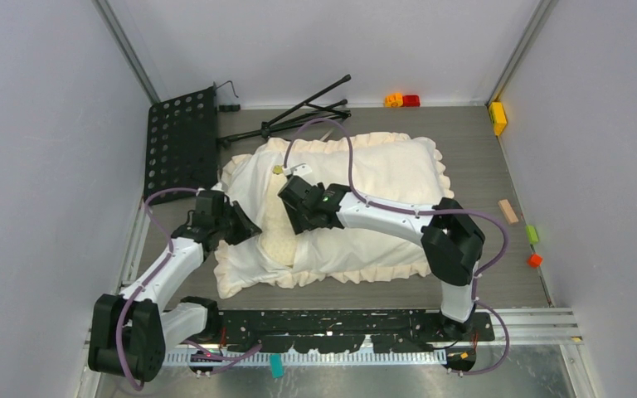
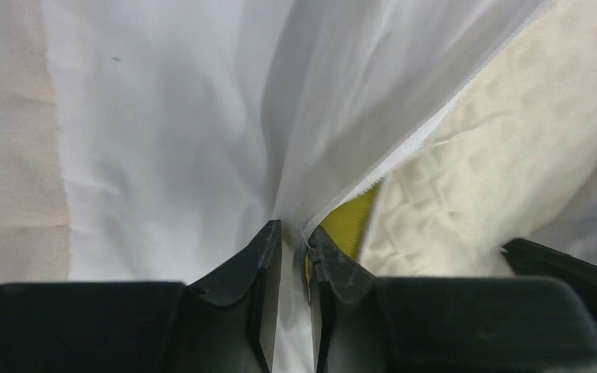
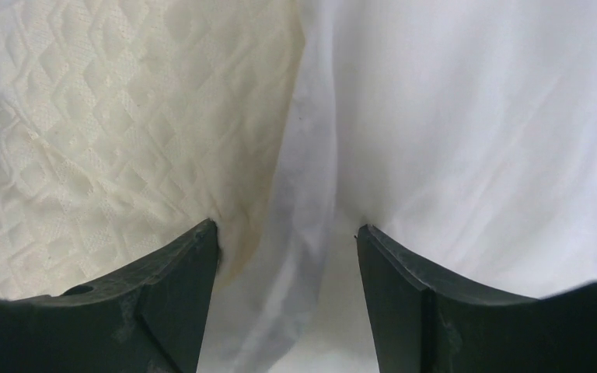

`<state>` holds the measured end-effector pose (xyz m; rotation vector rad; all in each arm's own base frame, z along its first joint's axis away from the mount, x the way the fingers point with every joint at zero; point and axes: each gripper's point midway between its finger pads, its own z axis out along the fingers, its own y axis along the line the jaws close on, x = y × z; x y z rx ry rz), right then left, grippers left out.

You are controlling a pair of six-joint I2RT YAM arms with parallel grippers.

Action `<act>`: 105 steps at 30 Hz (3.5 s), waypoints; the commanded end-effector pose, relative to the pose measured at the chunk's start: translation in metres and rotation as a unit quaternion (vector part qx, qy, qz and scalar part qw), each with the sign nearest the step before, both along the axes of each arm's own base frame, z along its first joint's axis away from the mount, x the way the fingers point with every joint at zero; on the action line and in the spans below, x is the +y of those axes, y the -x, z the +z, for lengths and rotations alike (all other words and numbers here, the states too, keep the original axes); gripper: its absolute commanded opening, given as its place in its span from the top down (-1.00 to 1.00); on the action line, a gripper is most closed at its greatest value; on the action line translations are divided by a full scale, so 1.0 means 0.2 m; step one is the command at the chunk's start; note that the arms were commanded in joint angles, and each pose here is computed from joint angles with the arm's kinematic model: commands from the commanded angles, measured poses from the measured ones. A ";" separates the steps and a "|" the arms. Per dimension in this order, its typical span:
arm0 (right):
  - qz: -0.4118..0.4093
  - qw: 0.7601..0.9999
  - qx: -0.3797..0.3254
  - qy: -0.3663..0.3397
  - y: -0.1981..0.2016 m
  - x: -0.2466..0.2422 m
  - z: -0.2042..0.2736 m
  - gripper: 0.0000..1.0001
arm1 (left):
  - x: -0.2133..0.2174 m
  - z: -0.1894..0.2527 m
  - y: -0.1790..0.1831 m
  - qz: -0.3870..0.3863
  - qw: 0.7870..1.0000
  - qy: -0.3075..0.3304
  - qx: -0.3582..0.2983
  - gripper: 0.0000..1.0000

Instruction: Remove the pillowcase from the pillow

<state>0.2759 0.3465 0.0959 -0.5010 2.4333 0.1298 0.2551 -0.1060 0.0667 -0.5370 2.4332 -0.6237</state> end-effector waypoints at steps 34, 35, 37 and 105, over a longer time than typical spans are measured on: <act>0.003 0.994 0.030 -0.106 0.08 -0.17 0.51 -0.71 | -0.67 0.04 -0.08 -0.117 0.991 0.058 -0.034 0.50; 0.011 0.994 0.036 -0.100 0.12 -0.15 0.49 -0.71 | -0.62 0.04 -0.10 -0.100 0.993 0.043 -0.041 0.47; 0.024 0.994 0.047 -0.091 0.18 -0.09 0.44 -0.71 | -0.54 0.04 -0.10 -0.079 0.996 0.032 -0.042 0.45; -0.117 0.893 -0.280 -0.333 0.18 -1.00 1.74 1.00 | -0.29 -0.23 -0.38 -0.082 0.987 -0.132 0.031 0.60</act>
